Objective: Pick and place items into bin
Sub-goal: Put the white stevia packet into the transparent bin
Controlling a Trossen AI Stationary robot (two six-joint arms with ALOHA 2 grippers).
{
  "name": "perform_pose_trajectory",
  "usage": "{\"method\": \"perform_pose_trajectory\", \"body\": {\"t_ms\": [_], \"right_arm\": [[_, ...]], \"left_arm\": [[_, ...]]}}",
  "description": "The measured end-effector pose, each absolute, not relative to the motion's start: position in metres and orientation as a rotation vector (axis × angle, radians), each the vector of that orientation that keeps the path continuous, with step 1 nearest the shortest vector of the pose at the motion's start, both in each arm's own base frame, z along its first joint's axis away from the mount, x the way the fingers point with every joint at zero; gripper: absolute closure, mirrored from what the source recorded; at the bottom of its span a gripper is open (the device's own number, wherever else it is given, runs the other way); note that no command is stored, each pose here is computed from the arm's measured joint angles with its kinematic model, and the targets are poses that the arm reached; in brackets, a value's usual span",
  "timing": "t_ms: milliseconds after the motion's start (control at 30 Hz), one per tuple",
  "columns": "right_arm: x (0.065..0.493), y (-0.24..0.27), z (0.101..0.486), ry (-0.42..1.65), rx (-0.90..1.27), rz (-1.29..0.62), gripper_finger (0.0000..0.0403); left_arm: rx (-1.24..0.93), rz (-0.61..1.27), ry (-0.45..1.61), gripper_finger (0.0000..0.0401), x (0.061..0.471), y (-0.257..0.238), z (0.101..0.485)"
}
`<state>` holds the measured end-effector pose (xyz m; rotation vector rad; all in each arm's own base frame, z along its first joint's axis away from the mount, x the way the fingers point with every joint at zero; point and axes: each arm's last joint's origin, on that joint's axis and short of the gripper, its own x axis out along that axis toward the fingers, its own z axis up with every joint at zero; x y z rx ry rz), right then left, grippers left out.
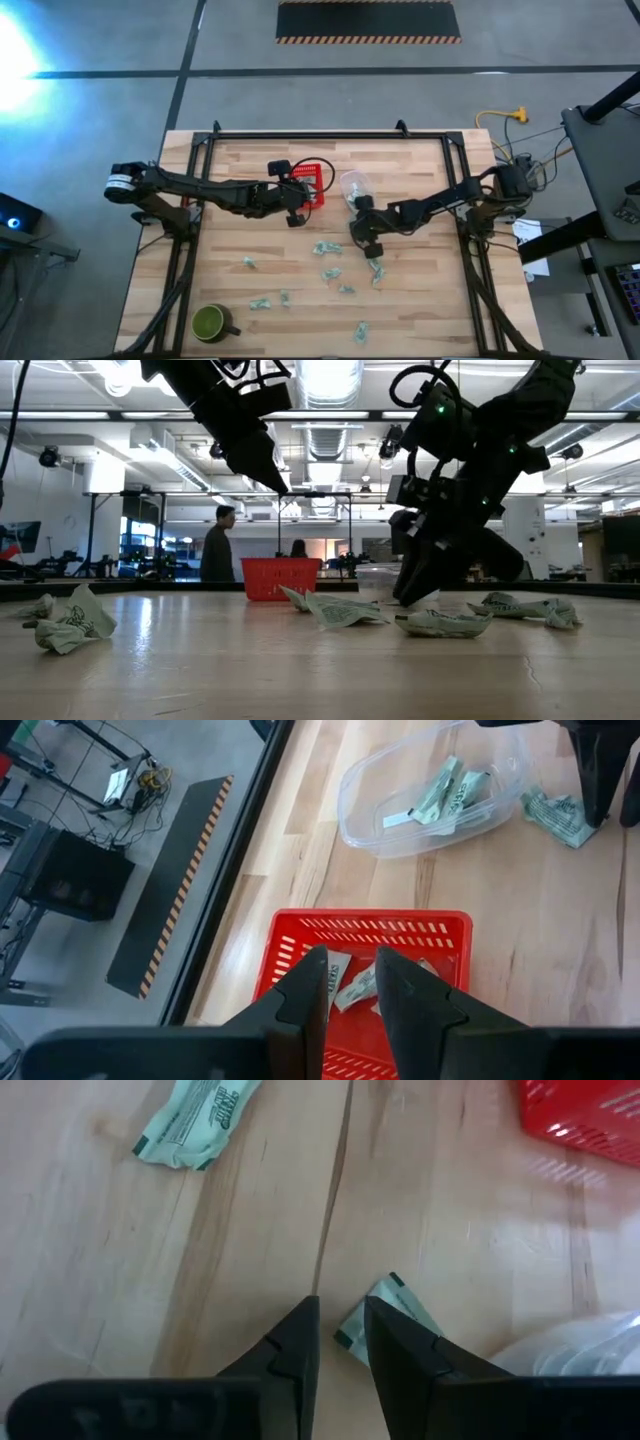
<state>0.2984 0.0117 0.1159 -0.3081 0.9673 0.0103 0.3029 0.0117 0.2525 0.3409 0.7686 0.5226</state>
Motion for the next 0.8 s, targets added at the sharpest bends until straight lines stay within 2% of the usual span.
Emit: {"method": "perform_pose_trajectory", "body": {"t_ms": [467, 800], "right_arm": [[0.291, 0.012, 0.115, 1.052, -0.244, -0.008, 0.0336], [0.269, 0.029, 0.129, 1.154, -0.189, 0.18, 0.0338]], "left_arm": [[0.34, 0.523, 0.768, 0.0331, 0.303, 0.012, 0.252], [0.34, 0.523, 0.768, 0.0331, 0.303, 0.012, 0.252]]}}
